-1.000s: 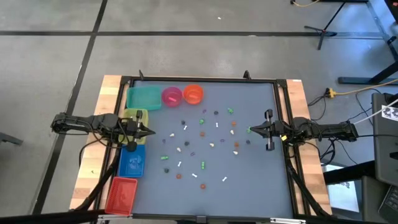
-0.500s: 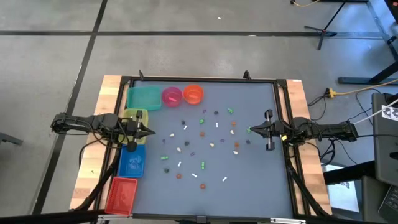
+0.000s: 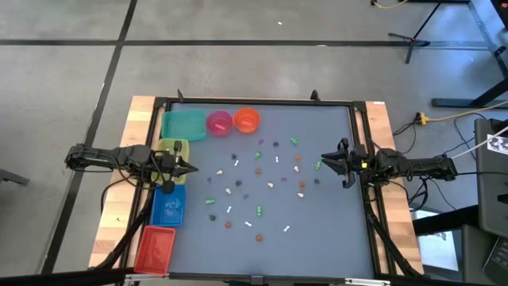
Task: Sort Halloween decoration
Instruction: Put the green skeleton toy into the orange bin
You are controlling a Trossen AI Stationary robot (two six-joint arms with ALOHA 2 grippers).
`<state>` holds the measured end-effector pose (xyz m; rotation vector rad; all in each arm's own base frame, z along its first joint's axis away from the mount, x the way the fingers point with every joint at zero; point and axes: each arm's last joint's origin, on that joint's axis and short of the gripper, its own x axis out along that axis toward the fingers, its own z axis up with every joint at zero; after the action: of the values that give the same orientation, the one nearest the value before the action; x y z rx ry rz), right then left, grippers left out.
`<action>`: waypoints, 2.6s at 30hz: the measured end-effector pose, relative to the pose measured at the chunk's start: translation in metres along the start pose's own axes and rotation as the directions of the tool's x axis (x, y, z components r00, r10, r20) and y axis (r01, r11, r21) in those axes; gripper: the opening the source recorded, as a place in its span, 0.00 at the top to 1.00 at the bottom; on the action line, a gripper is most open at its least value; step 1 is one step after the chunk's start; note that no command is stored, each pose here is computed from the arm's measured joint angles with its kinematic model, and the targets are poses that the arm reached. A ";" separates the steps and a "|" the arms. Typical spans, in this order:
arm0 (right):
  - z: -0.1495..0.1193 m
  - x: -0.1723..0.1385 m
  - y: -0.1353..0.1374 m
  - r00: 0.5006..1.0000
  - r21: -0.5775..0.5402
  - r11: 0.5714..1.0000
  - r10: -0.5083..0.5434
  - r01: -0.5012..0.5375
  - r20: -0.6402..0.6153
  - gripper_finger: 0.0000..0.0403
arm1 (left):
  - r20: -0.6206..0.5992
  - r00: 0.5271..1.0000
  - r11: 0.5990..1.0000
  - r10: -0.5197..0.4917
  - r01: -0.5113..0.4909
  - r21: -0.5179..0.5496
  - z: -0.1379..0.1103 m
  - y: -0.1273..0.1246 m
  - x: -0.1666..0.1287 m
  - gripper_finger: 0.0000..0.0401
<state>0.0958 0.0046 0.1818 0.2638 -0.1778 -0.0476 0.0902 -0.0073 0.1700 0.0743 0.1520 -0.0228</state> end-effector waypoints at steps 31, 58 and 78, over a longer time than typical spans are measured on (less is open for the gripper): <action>0.072 0.051 0.022 0.702 -0.402 0.907 -0.369 0.128 -0.608 0.39 | 0.001 1.000 1.000 0.000 0.000 0.001 0.000 0.000 0.000 1.00; -0.016 0.098 -0.037 -0.015 -0.433 0.862 -0.452 -0.262 -0.892 0.39 | 0.001 1.000 1.000 0.001 -0.001 0.001 0.000 0.000 0.000 1.00; -0.045 0.107 -0.051 -0.120 -0.302 0.855 -0.383 -0.422 -0.916 0.39 | 0.001 1.000 1.000 0.000 0.000 0.001 0.000 0.000 0.000 1.00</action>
<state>0.2078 -0.0407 0.1432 -0.3774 1.5343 0.1687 0.0902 -0.0073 0.1701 0.0755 0.1510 -0.0224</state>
